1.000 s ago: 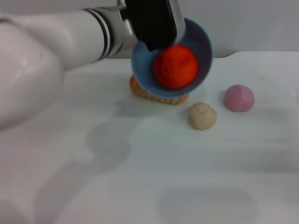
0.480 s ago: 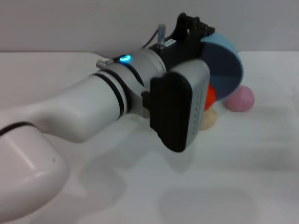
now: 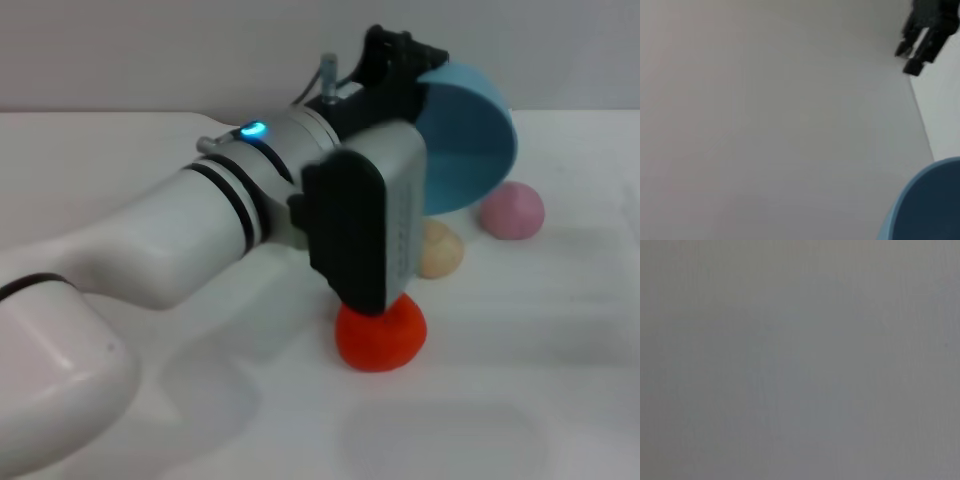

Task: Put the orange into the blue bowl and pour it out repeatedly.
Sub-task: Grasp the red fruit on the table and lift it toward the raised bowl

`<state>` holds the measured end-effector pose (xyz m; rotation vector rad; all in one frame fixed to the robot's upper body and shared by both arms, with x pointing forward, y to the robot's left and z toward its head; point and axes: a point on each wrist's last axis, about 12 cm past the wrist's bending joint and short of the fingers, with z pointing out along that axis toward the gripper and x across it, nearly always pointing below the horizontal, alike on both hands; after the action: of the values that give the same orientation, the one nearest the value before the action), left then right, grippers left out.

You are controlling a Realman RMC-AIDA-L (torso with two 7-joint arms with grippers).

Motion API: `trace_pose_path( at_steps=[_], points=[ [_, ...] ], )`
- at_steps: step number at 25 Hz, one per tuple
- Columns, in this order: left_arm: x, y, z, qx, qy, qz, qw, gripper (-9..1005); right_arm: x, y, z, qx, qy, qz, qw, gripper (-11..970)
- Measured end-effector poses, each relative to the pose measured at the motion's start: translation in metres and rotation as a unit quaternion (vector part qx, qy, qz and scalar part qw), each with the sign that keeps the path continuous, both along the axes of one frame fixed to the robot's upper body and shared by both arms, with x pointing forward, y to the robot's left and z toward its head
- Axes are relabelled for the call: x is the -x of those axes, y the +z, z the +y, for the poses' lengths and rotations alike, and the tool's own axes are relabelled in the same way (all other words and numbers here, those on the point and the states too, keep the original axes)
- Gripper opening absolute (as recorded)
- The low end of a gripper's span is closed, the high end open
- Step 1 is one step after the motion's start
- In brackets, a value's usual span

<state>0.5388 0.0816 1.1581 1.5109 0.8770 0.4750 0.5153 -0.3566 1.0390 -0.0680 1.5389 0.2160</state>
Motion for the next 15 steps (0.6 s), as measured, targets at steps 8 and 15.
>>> trace_pose_path(
  at_steps=[8, 15],
  points=[
    [-0.057, 0.031, 0.048, 0.122, 0.169, 0.229, 0.951, -1, -0.003, 0.013, -0.002, -0.100, 0.048, 0.023, 0.994, 526],
    [-0.085, 0.029, 0.063, 0.123, 0.263, 0.385, 0.876, 0, -0.020, 0.040, 0.004, -0.101, 0.174, 0.137, 0.970, 525]
  ],
)
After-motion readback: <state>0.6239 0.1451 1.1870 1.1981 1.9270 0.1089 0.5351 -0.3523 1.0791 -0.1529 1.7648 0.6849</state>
